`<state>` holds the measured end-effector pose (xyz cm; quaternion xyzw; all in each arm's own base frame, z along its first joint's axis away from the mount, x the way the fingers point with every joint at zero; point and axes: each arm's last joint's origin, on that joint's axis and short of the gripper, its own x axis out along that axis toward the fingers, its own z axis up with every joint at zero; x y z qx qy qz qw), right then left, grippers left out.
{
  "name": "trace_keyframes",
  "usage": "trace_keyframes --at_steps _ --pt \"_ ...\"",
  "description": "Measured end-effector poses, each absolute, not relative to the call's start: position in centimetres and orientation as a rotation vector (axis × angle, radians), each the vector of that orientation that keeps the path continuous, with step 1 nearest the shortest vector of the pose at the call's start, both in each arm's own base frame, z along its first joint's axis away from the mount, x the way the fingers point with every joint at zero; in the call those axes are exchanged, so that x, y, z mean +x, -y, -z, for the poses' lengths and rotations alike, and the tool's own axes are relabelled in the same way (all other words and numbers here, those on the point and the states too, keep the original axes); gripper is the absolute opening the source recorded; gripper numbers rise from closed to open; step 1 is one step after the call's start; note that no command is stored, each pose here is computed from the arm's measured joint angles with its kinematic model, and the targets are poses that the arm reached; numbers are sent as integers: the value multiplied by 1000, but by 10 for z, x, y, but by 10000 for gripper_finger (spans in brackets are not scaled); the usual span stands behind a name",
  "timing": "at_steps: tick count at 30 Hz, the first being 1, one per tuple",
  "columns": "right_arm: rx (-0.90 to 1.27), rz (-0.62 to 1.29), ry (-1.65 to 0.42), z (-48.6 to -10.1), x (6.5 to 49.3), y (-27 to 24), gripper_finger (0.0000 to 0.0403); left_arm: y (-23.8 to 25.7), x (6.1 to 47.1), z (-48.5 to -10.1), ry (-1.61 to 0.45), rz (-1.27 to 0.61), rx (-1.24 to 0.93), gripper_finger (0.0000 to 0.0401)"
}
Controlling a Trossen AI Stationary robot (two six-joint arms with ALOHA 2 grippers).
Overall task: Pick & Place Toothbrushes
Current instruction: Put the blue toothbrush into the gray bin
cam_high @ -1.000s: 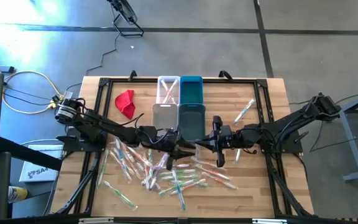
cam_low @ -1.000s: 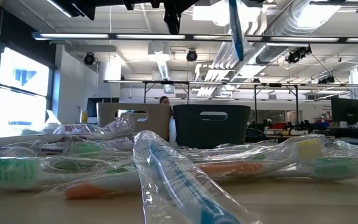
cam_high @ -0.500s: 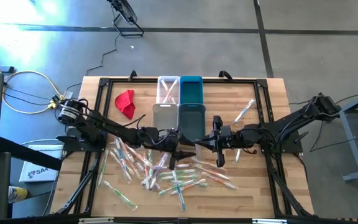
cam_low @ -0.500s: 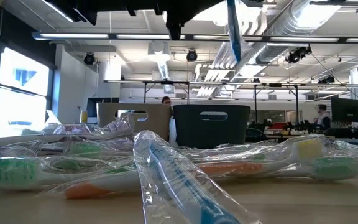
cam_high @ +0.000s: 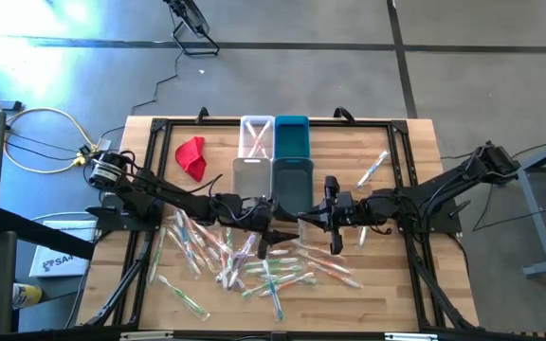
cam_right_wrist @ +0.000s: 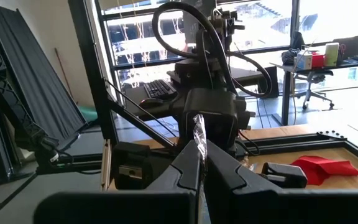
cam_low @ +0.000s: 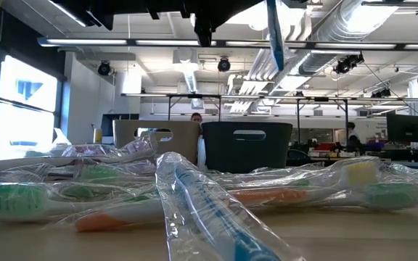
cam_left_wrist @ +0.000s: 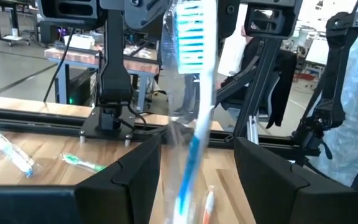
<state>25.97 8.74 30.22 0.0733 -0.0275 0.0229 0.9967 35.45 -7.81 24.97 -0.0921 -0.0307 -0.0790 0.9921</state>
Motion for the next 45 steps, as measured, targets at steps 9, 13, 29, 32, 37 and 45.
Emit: trace_keyframes --at_steps 9,13,29,32,37,45 --pt "147 -46 55 -302 260 -87 3 80 367 -254 73 142 -163 200" --pt "147 -42 55 -302 260 -87 3 84 380 -254 33 141 -141 200" --pt "147 -42 55 -302 260 -87 3 86 386 -256 -84 163 -128 178" --pt "147 -42 55 -302 260 -87 3 86 386 -255 -89 163 -128 154" --pt "147 -42 55 -302 260 -87 2 86 386 -255 -88 163 -128 113" --pt "147 -42 55 -302 260 -87 2 86 386 -255 -89 164 -128 77"
